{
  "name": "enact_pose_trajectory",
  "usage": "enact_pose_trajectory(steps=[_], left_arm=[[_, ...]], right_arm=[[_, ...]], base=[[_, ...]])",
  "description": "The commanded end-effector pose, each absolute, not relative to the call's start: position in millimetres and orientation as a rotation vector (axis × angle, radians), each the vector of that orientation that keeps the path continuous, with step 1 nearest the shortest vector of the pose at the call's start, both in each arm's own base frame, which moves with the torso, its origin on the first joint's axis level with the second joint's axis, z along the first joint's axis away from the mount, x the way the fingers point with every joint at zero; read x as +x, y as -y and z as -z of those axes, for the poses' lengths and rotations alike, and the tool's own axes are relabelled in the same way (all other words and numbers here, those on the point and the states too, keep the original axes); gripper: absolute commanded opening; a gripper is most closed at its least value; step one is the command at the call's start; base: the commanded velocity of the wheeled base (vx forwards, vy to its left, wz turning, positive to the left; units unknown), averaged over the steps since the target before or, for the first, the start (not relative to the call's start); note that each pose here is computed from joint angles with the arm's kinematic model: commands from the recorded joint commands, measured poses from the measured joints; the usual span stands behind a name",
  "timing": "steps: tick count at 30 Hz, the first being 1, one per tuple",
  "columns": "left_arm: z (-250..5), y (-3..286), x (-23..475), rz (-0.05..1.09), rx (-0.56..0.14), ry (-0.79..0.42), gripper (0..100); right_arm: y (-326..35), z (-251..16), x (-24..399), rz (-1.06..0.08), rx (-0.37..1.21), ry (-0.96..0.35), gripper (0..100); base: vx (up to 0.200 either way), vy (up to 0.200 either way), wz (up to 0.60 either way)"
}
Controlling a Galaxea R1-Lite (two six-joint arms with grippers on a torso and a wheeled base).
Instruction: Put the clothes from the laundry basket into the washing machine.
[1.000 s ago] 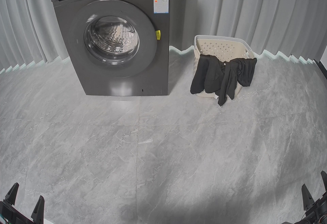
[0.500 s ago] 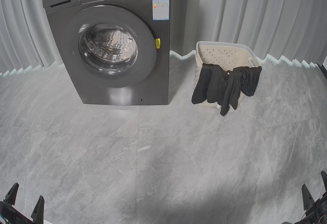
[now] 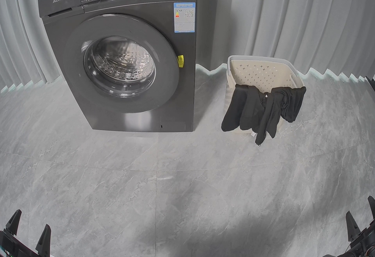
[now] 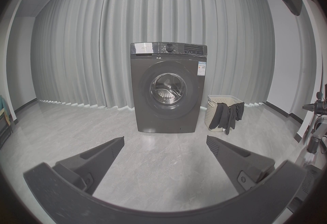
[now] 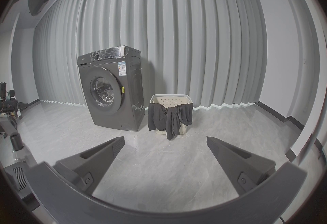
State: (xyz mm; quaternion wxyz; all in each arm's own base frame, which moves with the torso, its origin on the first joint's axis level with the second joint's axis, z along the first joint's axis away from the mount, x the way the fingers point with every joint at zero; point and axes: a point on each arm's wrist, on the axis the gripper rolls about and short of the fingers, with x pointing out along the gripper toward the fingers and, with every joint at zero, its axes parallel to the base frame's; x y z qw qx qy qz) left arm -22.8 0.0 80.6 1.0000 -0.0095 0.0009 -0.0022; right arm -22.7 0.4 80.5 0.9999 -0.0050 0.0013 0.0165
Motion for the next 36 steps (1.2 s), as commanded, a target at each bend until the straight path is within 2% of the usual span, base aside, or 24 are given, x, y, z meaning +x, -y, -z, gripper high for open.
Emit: enact_pose_trajectory(steps=[1,36], left_arm=[[-76.0,0.0,-23.0,0.003,-0.017,0.000,100],[-76.0,0.0,-23.0,0.003,-0.014,0.000,100]], right_arm=[[-0.4,-75.6,-22.8,-0.034,-0.011,-0.003,100],[-0.4,-75.8,-22.8,-0.034,-0.011,-0.001,100]], base=[[0.000,0.000,0.00],[0.000,-0.194,0.00]])
